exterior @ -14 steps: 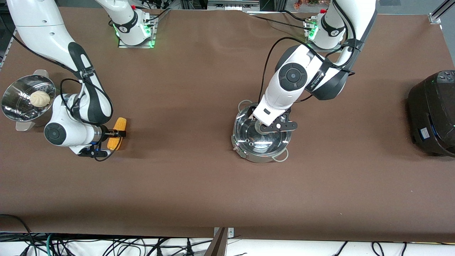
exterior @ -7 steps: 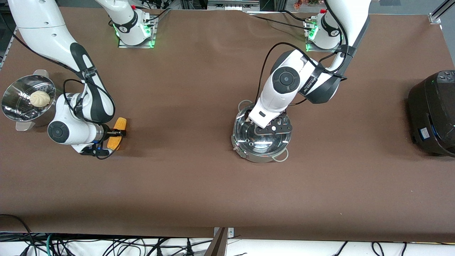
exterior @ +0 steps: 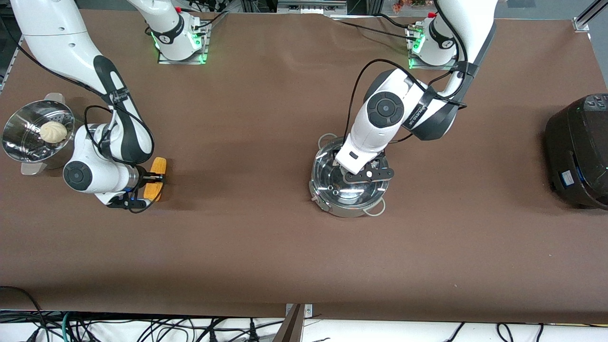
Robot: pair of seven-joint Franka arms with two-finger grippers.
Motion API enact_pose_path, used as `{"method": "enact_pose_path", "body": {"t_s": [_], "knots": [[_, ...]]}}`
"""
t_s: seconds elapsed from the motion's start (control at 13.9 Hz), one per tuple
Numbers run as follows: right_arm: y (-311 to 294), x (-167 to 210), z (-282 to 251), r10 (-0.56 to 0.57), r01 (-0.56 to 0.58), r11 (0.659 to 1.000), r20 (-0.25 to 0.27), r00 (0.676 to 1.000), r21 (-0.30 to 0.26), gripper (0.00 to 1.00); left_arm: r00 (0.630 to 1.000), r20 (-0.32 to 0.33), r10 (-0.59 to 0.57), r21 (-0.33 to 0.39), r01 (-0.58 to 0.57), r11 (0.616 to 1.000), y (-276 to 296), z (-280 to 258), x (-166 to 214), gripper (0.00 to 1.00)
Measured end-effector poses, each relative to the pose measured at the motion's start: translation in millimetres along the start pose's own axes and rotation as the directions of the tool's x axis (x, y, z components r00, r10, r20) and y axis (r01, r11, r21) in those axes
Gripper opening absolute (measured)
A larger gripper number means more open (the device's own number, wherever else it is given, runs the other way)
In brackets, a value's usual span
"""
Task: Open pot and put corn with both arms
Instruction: 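Grasp the corn with the right gripper while the left gripper grasps the lid knob, then lift the lid off with the left gripper while the right gripper carries corn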
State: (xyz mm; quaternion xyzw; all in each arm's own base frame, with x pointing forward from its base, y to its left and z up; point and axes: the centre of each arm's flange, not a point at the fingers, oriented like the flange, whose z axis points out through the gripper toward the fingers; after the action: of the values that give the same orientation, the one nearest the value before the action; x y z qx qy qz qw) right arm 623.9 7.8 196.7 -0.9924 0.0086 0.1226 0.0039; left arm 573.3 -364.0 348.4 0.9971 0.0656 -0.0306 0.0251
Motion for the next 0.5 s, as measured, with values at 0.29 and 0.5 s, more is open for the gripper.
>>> {"method": "enact_pose_path", "body": {"t_s": [0.29, 0.5], "knots": [[-13, 4, -55, -0.02, 0.02, 1.0, -0.033, 0.999, 0.006, 0.44, 1.0, 0.0, -0.001, 0.003, 0.001, 1.0, -1, 1, 1, 0.74], [-29, 6, -97, -0.044, 0.044, 0.999, -0.018, 0.999, 0.011, 0.44, 1.0, 0.001, -0.004, 0.005, 0.004, 1.0, -2, 3, 2, 0.7]]}}
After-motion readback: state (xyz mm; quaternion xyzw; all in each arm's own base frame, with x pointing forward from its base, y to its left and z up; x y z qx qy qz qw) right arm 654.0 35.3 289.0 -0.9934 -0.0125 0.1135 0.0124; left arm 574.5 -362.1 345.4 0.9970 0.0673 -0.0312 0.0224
